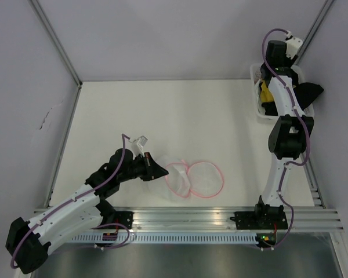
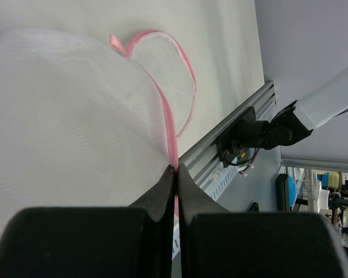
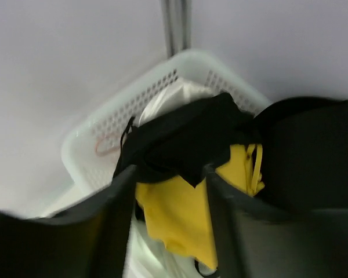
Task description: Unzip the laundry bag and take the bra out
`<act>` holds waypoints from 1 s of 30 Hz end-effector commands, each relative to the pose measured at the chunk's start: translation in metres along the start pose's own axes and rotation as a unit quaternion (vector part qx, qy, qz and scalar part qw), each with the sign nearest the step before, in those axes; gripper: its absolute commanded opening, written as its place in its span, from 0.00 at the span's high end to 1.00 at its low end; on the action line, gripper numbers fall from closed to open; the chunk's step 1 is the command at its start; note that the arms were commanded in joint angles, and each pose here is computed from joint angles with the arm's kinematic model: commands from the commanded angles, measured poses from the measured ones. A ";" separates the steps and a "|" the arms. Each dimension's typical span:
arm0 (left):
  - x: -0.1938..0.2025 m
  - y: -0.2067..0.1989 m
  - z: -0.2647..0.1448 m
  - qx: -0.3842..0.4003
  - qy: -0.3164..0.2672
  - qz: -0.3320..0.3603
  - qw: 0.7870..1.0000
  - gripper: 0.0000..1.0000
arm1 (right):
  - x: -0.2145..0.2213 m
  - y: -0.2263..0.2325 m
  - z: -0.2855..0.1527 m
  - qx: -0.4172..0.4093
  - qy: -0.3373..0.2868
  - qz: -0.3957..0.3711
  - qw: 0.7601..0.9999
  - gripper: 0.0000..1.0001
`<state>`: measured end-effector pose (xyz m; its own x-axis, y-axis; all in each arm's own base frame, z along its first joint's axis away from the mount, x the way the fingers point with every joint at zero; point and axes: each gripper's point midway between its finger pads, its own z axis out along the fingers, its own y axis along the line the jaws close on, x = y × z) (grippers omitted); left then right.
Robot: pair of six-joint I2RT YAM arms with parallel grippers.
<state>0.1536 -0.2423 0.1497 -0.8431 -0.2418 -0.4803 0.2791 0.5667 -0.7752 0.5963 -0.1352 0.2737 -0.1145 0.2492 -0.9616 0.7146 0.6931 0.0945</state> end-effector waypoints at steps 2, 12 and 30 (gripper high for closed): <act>0.000 -0.003 0.000 0.007 -0.002 0.001 1.000 0.98 | -0.014 0.025 -0.032 -0.081 0.018 0.003 0.997 0.35; -0.005 -0.004 0.001 0.017 -0.018 0.010 1.000 0.98 | -0.008 0.078 -0.233 -0.335 0.061 -0.026 0.940 0.14; 0.001 0.010 -0.002 0.006 -0.031 -0.006 0.999 0.98 | 0.274 -0.108 -0.426 -0.299 0.248 -0.180 0.904 0.11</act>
<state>0.1499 -0.2355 0.1388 -0.8278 -0.2607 -0.4967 0.2880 0.5623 -0.7751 0.2056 0.1727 0.1055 -0.7108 0.0199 -0.7031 -0.0763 0.9915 0.1052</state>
